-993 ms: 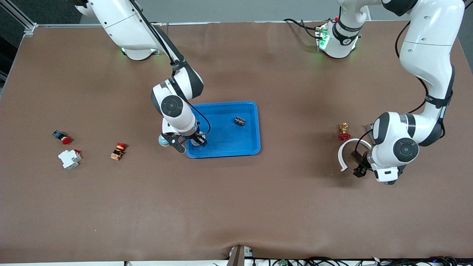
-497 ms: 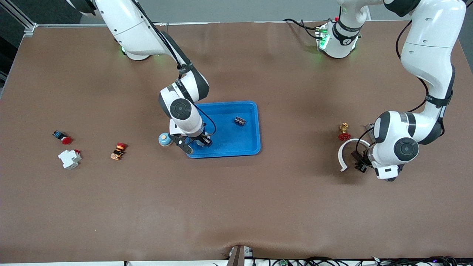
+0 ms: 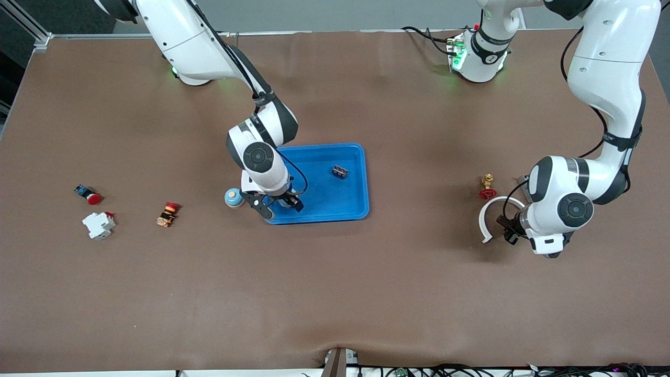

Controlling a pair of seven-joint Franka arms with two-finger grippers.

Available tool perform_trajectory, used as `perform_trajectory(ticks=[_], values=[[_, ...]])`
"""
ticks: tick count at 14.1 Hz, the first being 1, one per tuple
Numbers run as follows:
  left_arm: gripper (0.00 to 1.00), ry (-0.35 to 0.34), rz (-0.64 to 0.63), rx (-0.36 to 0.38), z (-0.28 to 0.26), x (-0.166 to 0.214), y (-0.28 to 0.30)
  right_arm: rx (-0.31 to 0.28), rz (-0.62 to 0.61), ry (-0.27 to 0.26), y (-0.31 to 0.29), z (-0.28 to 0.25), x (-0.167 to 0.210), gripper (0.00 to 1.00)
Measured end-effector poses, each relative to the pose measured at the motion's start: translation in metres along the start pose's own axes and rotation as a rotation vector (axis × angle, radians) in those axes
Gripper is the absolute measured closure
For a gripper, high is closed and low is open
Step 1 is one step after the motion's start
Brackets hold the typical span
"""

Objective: Place electrolytic capacitor and blue bell in tray
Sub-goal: 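Place the bell in the tray while the left gripper grasps the capacitor, then carry the capacitor to the tray while the right gripper grasps the second bell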

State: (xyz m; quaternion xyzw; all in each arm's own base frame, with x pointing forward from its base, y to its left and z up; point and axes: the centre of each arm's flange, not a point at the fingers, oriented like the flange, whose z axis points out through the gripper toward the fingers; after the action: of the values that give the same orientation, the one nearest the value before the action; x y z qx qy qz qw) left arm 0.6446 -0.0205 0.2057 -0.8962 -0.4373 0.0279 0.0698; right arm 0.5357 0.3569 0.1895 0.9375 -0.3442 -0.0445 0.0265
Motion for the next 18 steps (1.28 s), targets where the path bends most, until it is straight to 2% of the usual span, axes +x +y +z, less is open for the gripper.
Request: perform_trajectory(ticks=[3,5,8,11,16,18], values=[[0.69,0.003,0.016,-0.013,-0.046,-0.02,0.012,-0.173,-0.154,-0.074,0.002,-0.041,0.021,0.0],[0.69,-0.019,-0.033,-0.043,-0.074,-0.043,0.024,-0.218,-0.259,-0.099,0.012,-0.073,0.043,0.0],[0.69,-0.054,-0.122,-0.086,-0.095,-0.092,0.051,-0.218,-0.359,-0.111,0.03,-0.097,0.071,0.0],[0.69,-0.083,-0.176,-0.105,-0.108,-0.146,0.074,-0.227,-0.467,-0.093,0.048,-0.093,0.095,0.0],[0.69,-0.103,-0.244,-0.117,-0.115,-0.236,0.115,-0.095,-0.548,0.001,0.08,-0.033,0.102,0.0],[0.69,-0.118,-0.276,-0.118,-0.111,-0.274,0.133,-0.088,-0.561,0.003,0.097,-0.01,0.103,0.0]])
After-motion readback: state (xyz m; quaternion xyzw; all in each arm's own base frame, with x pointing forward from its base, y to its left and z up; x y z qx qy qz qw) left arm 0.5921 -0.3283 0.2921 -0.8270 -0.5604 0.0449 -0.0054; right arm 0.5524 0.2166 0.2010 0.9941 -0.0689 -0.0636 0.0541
